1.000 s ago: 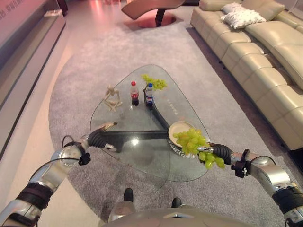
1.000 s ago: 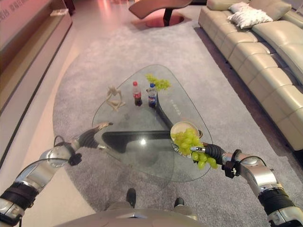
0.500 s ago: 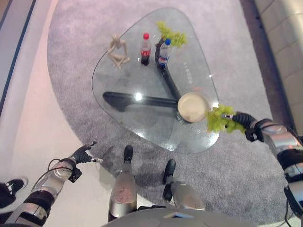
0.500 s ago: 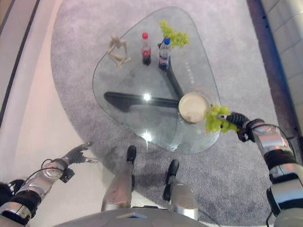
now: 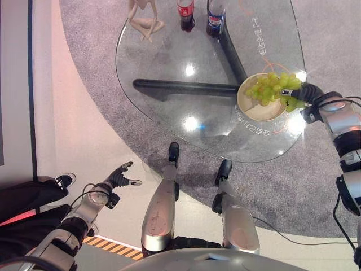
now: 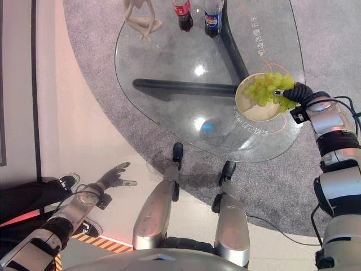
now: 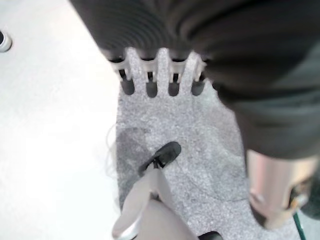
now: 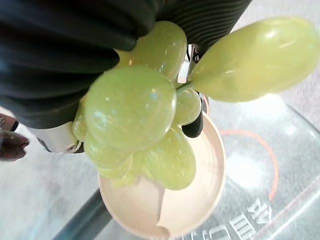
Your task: Pick up fruits into the plate
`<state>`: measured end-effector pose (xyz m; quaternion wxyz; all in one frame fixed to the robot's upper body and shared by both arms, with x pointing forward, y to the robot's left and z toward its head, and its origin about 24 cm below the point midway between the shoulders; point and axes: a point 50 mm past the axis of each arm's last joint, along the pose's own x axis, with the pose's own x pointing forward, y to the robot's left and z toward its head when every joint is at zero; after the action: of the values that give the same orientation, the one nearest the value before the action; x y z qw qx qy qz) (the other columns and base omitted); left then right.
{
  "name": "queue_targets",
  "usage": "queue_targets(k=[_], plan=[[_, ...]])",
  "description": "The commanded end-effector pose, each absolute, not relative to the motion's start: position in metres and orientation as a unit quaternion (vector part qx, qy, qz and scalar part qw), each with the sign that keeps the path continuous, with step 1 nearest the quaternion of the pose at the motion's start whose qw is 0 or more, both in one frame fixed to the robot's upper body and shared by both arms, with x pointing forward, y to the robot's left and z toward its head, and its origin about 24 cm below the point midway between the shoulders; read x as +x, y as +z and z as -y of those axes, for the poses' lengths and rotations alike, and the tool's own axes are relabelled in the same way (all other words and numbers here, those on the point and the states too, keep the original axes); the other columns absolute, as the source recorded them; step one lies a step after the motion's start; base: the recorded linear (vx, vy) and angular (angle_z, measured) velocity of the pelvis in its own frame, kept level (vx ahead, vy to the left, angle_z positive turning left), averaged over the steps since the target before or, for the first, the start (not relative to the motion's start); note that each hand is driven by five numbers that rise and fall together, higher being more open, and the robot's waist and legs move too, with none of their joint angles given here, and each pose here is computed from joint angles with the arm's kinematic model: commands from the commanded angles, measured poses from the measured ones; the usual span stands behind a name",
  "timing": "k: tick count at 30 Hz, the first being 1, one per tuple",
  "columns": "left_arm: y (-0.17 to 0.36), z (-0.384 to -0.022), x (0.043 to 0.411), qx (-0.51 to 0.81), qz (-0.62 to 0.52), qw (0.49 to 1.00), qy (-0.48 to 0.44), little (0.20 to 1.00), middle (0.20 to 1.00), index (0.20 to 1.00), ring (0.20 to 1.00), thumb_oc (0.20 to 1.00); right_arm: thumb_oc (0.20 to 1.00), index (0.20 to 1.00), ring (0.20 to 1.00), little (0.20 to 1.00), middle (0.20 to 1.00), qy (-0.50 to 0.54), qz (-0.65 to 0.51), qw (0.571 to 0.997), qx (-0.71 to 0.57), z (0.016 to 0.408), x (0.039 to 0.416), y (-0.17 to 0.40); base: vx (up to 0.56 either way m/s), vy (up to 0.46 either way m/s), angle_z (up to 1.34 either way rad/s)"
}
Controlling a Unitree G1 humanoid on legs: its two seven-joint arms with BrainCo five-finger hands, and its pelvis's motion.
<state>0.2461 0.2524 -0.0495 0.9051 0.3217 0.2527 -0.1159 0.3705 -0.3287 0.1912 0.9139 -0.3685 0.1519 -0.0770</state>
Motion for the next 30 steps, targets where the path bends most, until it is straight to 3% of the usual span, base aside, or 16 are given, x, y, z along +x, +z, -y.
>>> queue_targets(k=[1, 16, 18, 19, 20, 30], plan=[[-0.044, -0.240, 0.254, 0.303, -0.227, 0.918, -0.122, 1.000, 1.000, 1.000, 1.000, 1.000, 0.200, 0.200, 0.200, 0.200, 0.200, -0.121, -0.111, 0.890, -0.425, 0.331, 0.374, 0.243, -0.04, 0.022, -0.07], [-0.033, -0.225, 0.260, 0.283, -0.191, 0.930, -0.139, 1.000, 1.000, 1.000, 1.000, 1.000, 0.200, 0.200, 0.200, 0.200, 0.200, -0.168, -0.119, 0.851, -0.484, 0.329, 0.379, 0.264, -0.02, 0.023, -0.03], [-0.033, -0.223, 0.261, 0.280, -0.189, 0.931, -0.138, 1.000, 1.000, 1.000, 1.000, 1.000, 0.438, 0.438, 0.438, 0.438, 0.438, -0.162, -0.129, 0.843, -0.497, 0.327, 0.380, 0.262, 0.00, 0.000, 0.00], [-0.032, -0.222, 0.262, 0.279, -0.188, 0.931, -0.139, 1.000, 1.000, 1.000, 1.000, 1.000, 0.787, 0.787, 0.787, 0.787, 0.787, -0.157, -0.131, 0.839, -0.504, 0.325, 0.381, 0.260, 0.00, 0.000, 0.00], [-0.031, -0.221, 0.264, 0.280, -0.187, 0.931, -0.140, 1.000, 1.000, 1.000, 1.000, 1.000, 1.000, 1.000, 1.000, 1.000, 1.000, -0.150, -0.135, 0.832, -0.516, 0.322, 0.382, 0.256, 0.00, 0.000, 0.00], [-0.024, -0.214, 0.274, 0.284, -0.177, 0.932, -0.143, 1.000, 1.000, 1.000, 1.000, 1.000, 1.000, 1.000, 1.000, 1.000, 1.000, -0.117, -0.173, 0.802, -0.560, 0.303, 0.388, 0.213, 0.00, 0.000, 0.00]])
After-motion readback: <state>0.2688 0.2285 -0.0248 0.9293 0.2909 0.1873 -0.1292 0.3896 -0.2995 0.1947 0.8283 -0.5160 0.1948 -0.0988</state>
